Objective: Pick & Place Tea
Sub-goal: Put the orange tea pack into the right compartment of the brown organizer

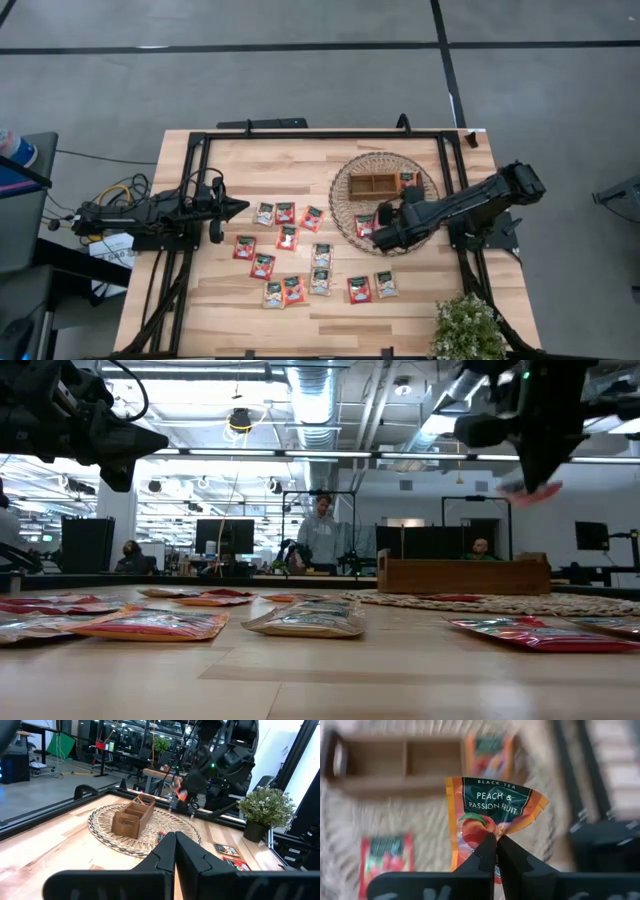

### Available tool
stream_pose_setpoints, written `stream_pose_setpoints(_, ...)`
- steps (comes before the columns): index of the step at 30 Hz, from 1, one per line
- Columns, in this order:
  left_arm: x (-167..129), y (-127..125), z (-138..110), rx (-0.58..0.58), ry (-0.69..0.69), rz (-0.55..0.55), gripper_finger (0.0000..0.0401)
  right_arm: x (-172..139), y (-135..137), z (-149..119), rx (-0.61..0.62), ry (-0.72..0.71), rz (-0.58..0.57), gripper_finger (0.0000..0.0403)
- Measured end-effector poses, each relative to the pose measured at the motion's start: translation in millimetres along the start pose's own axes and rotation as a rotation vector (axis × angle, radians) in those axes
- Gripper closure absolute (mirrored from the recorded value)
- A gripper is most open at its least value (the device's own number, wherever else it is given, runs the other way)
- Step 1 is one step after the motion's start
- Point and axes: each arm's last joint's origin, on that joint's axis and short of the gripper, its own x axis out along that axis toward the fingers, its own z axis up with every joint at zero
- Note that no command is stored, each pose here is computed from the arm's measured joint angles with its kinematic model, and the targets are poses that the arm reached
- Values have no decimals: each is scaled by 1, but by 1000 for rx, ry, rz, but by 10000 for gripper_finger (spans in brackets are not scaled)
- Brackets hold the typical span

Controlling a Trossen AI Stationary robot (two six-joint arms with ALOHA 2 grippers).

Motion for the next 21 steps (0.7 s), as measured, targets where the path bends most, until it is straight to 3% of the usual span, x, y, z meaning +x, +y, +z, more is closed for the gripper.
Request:
stream_pose_setpoints(5,0,0,0,0,2,1,401,-5,-9,4,38,-109,92,402)
stream_pose_setpoints(21,0,0,-1,2,6,2,401,24,-38,13,67,-262,95,403)
